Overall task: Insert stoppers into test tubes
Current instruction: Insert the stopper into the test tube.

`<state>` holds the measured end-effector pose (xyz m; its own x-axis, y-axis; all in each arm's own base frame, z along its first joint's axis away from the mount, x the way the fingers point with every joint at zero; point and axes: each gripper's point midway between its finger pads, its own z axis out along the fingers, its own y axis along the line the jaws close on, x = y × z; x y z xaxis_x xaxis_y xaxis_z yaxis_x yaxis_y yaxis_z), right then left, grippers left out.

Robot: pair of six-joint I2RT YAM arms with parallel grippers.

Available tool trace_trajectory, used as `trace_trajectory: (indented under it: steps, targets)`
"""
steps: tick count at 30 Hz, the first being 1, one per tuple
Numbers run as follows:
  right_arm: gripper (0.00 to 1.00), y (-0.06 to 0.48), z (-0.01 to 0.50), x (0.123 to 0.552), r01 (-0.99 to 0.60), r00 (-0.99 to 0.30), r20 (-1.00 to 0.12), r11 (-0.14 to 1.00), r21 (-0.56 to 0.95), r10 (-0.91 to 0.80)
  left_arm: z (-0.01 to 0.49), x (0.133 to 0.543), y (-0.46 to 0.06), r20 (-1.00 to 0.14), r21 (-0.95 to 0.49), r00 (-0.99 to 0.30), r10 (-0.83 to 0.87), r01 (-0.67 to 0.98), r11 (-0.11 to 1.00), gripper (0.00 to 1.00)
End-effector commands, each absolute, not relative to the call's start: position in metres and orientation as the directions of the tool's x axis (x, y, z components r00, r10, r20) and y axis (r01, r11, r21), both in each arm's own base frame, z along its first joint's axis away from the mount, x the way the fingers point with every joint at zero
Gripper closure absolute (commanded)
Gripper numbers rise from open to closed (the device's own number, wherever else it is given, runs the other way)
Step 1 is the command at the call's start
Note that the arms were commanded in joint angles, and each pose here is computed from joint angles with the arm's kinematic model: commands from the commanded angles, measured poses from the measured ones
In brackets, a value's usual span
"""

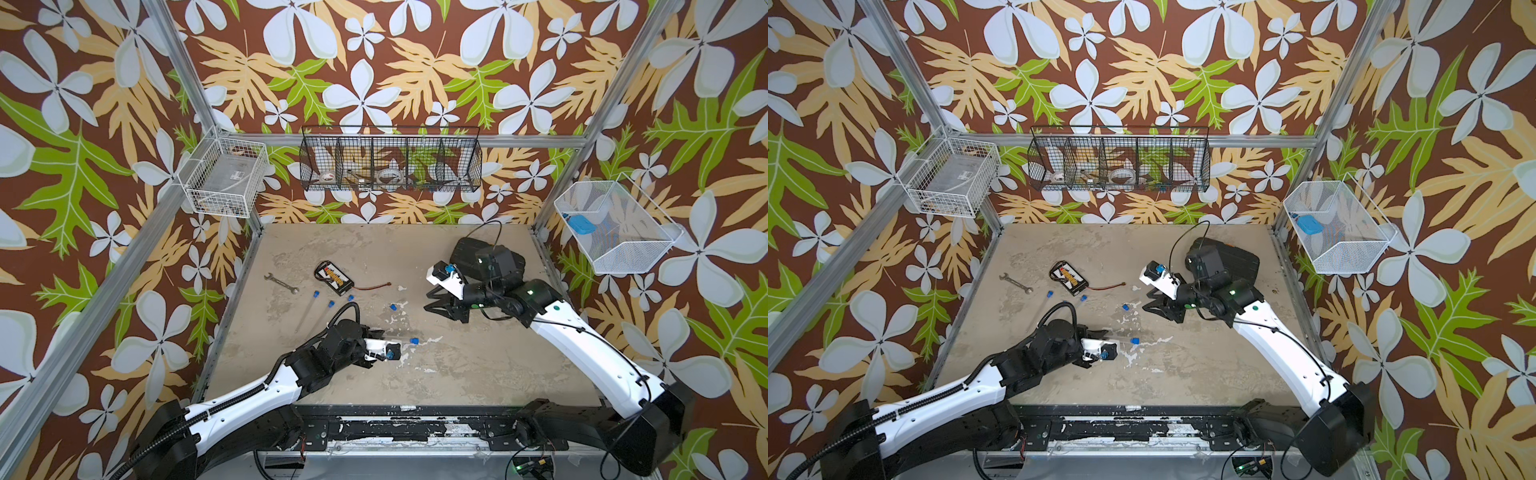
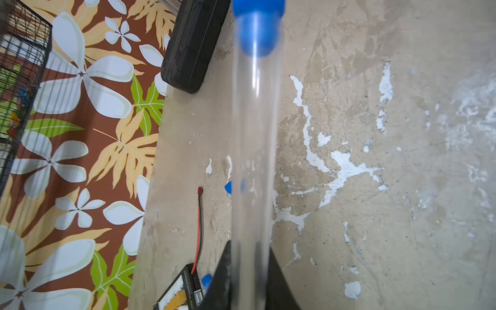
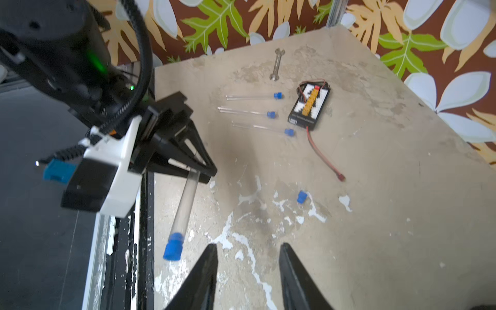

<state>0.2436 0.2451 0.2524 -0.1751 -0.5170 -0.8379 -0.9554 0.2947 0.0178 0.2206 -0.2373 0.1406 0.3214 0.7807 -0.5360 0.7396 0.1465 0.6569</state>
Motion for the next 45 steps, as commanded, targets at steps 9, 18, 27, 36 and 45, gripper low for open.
trace_trajectory:
  steps: [9,18,27,36,45]
  targets:
    - [0.55,0.232,0.236,0.191,-0.971,0.088,-0.806,0.130,-0.200,-0.586,0.143,0.203,-0.258,-0.747,0.397,0.140,0.650,0.878,0.266,1.00]
    - [0.51,0.244,0.226,0.177,-0.923,0.332,-0.731,-0.044,-0.382,-0.596,0.151,0.196,-0.269,-0.777,0.367,0.161,0.609,0.902,0.230,1.00]
    - [0.55,0.259,0.224,0.180,-0.892,0.416,-0.686,-0.123,-0.434,-0.596,0.152,0.193,-0.272,-0.779,0.356,0.168,0.604,0.911,0.206,1.00]
    - [0.67,0.260,0.222,0.175,-0.875,0.461,-0.671,-0.170,-0.454,-0.581,0.151,0.192,-0.273,-0.782,0.346,0.162,0.601,0.916,0.203,1.00]
    - [0.77,0.262,0.219,0.174,-0.871,0.471,-0.666,-0.184,-0.456,-0.579,0.150,0.191,-0.273,-0.784,0.340,0.158,0.600,0.918,0.203,1.00]
